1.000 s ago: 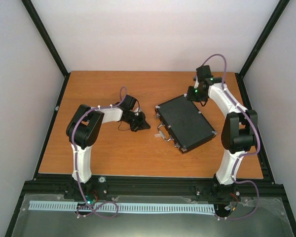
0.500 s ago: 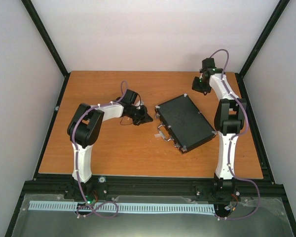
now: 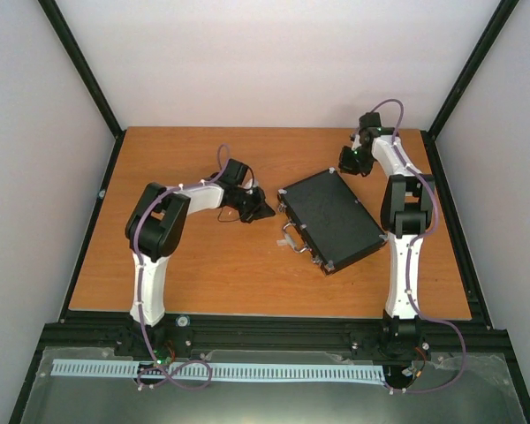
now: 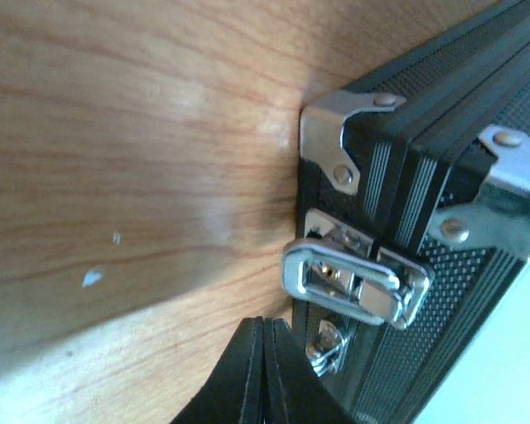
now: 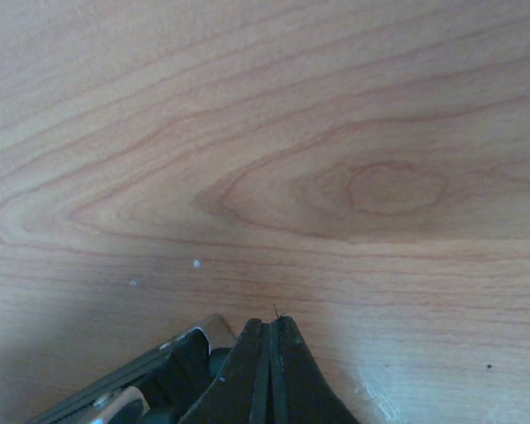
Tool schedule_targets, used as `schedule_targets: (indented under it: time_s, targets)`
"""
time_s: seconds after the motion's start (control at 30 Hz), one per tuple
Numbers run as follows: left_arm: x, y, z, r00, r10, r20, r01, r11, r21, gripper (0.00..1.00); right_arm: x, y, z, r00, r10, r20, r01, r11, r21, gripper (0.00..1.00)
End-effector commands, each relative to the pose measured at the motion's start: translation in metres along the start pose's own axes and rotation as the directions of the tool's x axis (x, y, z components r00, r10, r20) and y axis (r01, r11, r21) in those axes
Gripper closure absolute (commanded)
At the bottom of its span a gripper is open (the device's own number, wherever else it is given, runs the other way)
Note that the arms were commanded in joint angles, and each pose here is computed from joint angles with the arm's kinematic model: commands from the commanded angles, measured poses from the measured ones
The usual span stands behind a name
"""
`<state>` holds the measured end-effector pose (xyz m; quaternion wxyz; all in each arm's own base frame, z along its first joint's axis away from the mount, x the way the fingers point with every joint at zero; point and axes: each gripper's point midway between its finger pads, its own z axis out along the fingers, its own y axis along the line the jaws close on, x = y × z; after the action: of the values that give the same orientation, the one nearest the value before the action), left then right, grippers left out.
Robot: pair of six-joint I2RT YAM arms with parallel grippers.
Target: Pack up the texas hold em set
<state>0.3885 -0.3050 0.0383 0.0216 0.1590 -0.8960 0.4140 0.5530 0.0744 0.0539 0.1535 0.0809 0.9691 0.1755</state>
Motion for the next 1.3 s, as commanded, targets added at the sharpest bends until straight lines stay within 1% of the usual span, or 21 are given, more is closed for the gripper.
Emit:
schedule_targets:
  time_s: [0.0, 0.3, 0.57, 0.7, 0.9, 1.17, 1.27]
  targets:
    - [-0.020, -0.009, 0.003, 0.999, -0.004, 0.033, 0.004, 1.000, 0.019, 0.99, 0.018, -0.002, 0.011, 0.998, -0.001, -0.058, 0.000, 1.000, -0.029, 0.97]
    - [-0.032, -0.002, 0.017, 0.999, -0.021, 0.037, 0.021, 1.000, 0.002, 0.99, 0.026, -0.005, 0.015, 0.997, -0.008, -0.081, 0.006, 1.000, -0.026, 0.97]
    - [-0.037, -0.003, 0.023, 0.999, -0.023, 0.026, 0.023, 1.000, 0.002, 0.99, 0.046, -0.007, 0.021, 0.992, -0.014, -0.129, 0.011, 1.000, -0.026, 0.97]
    - [-0.038, -0.003, 0.026, 1.000, -0.020, 0.018, 0.020, 1.000, -0.004, 0.99, 0.060, 0.001, 0.023, 0.988, -0.038, -0.152, 0.034, 0.999, -0.030, 0.97]
    - [-0.041, 0.006, 0.036, 0.999, -0.036, 0.001, 0.036, 0.999, -0.019, 0.99, 0.077, 0.026, 0.027, 0.978, -0.098, -0.185, 0.090, 0.995, -0.054, 0.97]
    - [-0.029, 0.019, 0.046, 0.998, -0.048, -0.027, 0.047, 0.998, -0.049, 0.99, 0.089, 0.044, 0.034, 0.970, -0.129, -0.207, 0.116, 0.991, -0.072, 0.97]
    - [-0.028, 0.018, 0.037, 0.999, -0.033, 0.000, 0.033, 0.998, -0.059, 0.99, 0.088, 0.044, 0.036, 0.970, -0.130, -0.208, 0.117, 0.991, -0.070, 0.97]
